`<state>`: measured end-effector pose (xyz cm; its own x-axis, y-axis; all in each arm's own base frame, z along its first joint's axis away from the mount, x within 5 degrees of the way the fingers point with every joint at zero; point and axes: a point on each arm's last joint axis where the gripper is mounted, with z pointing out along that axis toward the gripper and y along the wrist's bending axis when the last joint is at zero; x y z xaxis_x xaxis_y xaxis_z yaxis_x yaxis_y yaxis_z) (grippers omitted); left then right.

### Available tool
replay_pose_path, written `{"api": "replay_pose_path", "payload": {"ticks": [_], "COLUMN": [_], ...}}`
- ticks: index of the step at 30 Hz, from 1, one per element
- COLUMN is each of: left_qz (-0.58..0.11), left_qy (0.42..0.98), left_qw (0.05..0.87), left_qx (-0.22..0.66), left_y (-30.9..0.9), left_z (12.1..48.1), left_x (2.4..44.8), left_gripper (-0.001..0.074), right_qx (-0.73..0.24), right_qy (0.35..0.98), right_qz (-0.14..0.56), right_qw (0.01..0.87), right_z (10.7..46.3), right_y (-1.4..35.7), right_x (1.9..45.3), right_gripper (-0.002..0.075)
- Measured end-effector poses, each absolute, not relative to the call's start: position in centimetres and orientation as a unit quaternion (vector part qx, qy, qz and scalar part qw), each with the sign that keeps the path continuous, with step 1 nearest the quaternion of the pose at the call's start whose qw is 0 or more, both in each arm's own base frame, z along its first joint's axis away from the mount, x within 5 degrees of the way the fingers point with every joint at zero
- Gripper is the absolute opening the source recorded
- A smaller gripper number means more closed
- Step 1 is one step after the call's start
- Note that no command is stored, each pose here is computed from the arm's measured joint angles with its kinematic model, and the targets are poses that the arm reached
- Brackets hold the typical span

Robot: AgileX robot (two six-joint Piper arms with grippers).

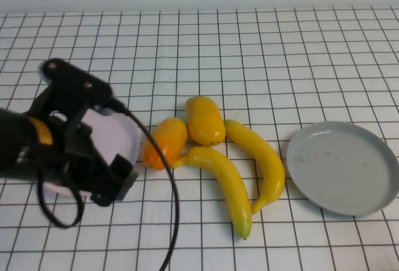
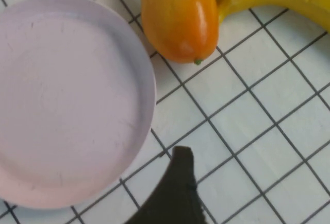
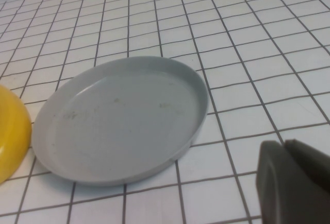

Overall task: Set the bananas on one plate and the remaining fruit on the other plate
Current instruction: Put one type of fruit in the left plate

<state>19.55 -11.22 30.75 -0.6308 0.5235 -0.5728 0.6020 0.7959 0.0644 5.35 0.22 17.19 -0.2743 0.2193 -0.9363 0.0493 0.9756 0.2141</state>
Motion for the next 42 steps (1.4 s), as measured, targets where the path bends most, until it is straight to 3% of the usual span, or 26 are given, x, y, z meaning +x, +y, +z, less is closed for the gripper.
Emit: {"api": "replay_pose_path", "payload": {"ticks": [9,17,32,37,42], "left_qz": [-0.038,-0.024,0.019,0.029,0.043], "left_qy": [0.914,0.924,0.928,0.932,0.929], "left_qw": [0.237,0.197,0.141,0.137,0.156], "left_qx": [0.326,0.328,0.343,0.334,0.334], "left_y": [-16.4,-19.8,-20.9,-20.5,-20.5], "left_z": [30.6,27.4,20.3,19.8,21.1], "left_x": [26.9,32.6,36.1,36.4,37.0], "left_gripper": [0.0643,0.0645,0.0643,0.0554,0.0547], "right_qx": [0.084,0.084,0.084,0.084,0.084], "right_qy": [0.795,0.795,0.795,0.795,0.795], "right_qz": [0.071,0.071,0.071,0.071,0.071], "right_qw": [0.596,0.596,0.596,0.596,0.596], "right_z": [17.2,17.2,17.2,17.2,17.2], "right_y": [0.2,0.2,0.2,0.2,0.2], "right_x": [5.4,5.4,5.4,5.4,5.4], "right_gripper": [-0.0018,-0.0018,-0.0018,-0.0018,-0.0018]}}
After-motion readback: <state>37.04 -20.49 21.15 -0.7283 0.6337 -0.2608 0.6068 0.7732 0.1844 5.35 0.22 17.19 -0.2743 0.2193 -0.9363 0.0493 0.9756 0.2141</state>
